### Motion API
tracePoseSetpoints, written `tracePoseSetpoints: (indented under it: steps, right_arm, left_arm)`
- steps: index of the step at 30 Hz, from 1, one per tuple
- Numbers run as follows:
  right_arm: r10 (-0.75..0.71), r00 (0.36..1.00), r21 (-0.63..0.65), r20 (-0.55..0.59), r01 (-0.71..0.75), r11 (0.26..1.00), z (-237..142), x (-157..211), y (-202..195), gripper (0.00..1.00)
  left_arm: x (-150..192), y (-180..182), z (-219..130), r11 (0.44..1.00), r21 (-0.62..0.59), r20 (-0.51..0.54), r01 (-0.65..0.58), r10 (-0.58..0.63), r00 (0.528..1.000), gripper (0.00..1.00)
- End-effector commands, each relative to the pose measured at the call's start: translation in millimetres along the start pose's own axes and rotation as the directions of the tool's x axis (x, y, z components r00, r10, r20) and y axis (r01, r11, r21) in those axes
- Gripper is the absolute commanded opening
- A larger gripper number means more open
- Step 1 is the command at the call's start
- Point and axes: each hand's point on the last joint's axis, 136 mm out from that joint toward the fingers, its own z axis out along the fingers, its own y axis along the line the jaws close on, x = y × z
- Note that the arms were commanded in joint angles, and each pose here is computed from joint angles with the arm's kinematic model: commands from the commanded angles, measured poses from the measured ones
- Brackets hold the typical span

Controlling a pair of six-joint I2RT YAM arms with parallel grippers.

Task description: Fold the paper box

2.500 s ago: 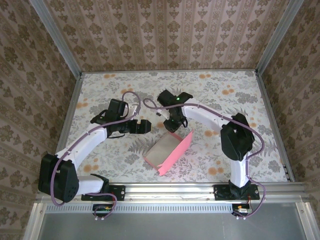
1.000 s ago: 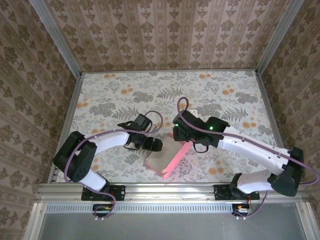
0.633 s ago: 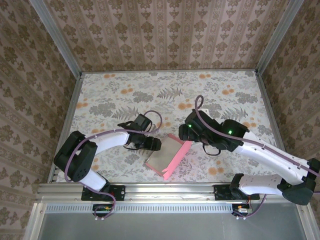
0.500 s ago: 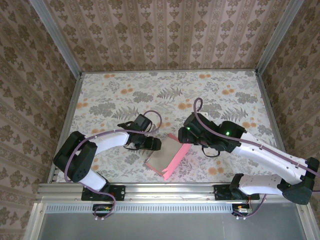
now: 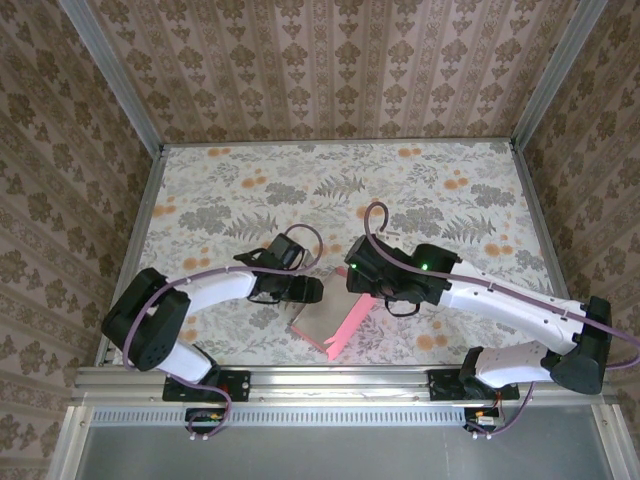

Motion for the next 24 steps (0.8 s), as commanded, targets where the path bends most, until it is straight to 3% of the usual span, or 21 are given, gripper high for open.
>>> tracePoseSetpoints:
  steps: [1,9,12,20,24]
  right_arm:
    - [0.025,0.999,0.051,-0.020,-0.024,0.998,4.8,9.4,-10.2,0.61]
    - [0.018,1.000,0.071,-0.012,-0.017,0.997,5.0,9.3,-16.5,0.42]
    - [0.000,1.000,0.074,-0.012,0.001,0.997,4.4,8.2,-17.7,0.29]
    - [-0.053,0.998,0.064,-0.042,0.055,0.996,-0.5,3.1,-25.5,0.11]
    - [-0.150,0.987,0.028,-0.057,0.151,0.988,-3.9,-6.3,-22.7,0.05]
  left_arm:
    - [32.7,-24.3,5.9,0.991,0.130,-0.113,0.036,-0.021,0.993,0.70]
    - [16.7,-34.6,-21.9,0.984,0.178,-0.028,0.011,-0.006,1.000,0.70]
    - [5.9,-32.8,-38.6,0.982,0.190,0.025,-0.001,-0.004,1.000,0.69]
    - [-23.0,-21.2,-76.0,0.988,0.151,0.124,-0.040,0.021,0.992,0.68]
    - [-30.7,-22.4,-81.4,0.986,0.161,0.143,-0.046,0.023,0.990,0.68]
